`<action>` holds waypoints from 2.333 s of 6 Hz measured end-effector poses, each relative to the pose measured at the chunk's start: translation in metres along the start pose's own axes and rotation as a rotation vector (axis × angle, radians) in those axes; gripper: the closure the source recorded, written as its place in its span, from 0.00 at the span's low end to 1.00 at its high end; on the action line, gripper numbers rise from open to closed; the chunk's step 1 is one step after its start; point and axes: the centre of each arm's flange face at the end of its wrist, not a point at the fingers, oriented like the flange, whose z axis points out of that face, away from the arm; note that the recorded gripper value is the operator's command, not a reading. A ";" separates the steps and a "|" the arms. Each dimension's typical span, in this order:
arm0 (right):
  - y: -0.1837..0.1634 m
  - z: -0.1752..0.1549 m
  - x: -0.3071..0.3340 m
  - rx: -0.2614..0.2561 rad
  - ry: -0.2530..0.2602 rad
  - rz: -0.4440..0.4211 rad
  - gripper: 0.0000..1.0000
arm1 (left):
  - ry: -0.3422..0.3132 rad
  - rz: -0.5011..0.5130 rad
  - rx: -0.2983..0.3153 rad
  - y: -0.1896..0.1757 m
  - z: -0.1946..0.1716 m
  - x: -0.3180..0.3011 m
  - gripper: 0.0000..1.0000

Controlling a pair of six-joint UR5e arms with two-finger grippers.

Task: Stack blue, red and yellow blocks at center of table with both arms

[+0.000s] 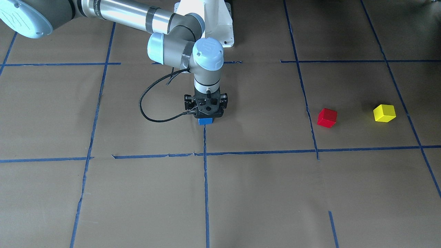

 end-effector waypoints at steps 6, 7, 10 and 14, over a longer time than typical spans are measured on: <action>-0.171 -0.105 0.209 0.045 -0.060 -0.085 0.01 | -0.004 0.041 0.035 -0.005 -0.014 0.017 0.00; -0.186 -0.117 0.300 0.055 -0.049 -0.147 0.01 | -0.005 0.044 0.044 -0.008 -0.017 0.020 0.00; -0.156 -0.132 0.582 0.033 -0.025 -0.345 0.00 | -0.010 0.087 0.097 -0.041 -0.040 0.041 0.00; 0.009 -0.136 0.840 0.009 -0.009 -0.232 0.00 | 0.057 0.207 0.169 -0.064 -0.059 0.086 0.00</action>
